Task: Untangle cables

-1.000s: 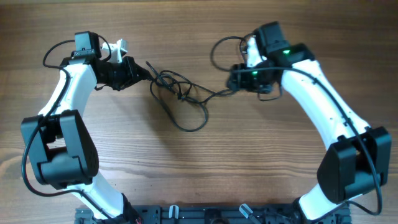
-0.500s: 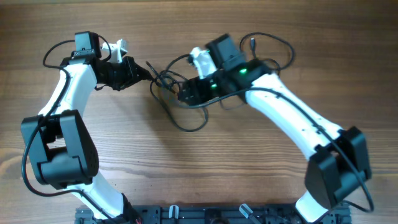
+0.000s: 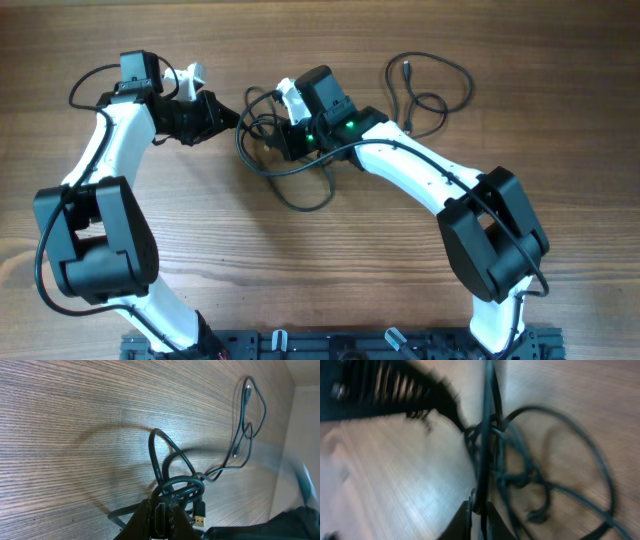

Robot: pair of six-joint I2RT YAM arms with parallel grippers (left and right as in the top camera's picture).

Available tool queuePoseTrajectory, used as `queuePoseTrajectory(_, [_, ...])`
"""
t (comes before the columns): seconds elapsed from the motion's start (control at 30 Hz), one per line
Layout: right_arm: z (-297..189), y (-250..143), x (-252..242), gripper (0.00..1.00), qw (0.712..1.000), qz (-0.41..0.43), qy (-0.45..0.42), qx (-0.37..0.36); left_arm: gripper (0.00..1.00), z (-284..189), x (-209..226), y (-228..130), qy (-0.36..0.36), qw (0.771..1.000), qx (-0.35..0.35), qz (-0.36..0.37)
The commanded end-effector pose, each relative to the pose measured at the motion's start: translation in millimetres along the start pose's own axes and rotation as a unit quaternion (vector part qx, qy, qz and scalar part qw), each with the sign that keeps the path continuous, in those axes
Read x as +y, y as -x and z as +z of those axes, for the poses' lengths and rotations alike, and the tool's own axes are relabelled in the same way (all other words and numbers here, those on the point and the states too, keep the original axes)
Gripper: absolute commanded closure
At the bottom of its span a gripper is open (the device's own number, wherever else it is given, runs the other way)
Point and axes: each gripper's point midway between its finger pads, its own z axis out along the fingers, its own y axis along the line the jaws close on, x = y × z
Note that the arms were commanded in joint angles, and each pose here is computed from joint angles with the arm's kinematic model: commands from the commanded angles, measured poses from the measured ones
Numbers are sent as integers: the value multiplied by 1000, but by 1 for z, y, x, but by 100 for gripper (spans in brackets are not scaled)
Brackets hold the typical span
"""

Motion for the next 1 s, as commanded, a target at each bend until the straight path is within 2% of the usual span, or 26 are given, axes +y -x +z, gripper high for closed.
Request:
queuePoseTrajectory(0.0, [-3,22,-33,96,994,43,-87,-52,91,-5,-1,6,-1,1000,-10,2])
queuePoseTrajectory(0.23, [-9,51,-38,96,984,92,-99,-119,91,-5,-1,6,-1,1000,-10,2])
queuePoseTrajectory(0.4, [-14,59,-48,45,977,105,-118,-141,91,-5,-1,6,-1,1000,-10,2])
queuePoseTrajectory(0.47, [-12,54,-46,32,980,105,-110,-127,91,-5,-1,6,-1,1000,-10,2])
queuePoseTrajectory(0.67, [-4,17,-31,21,993,93,-68,-40,91,-5,-1,6,-1,1000,-10,2])
queuePoseTrajectory(0.8, [-4,-6,-34,23,991,107,-75,6,91,-5,-1,6,-1,1000,-10,2])
queuePoseTrajectory(0.87, [-5,-17,-36,39,991,103,-79,29,91,-5,-1,6,-1,1000,-10,2])
queuePoseTrajectory(0.9, [-4,-23,-24,50,996,66,-43,50,90,-5,-1,6,-1,1000,-10,2])
queuePoseTrajectory(0.97, [-4,-27,-7,54,998,21,6,63,90,-5,-1,6,-1,1000,-10,2])
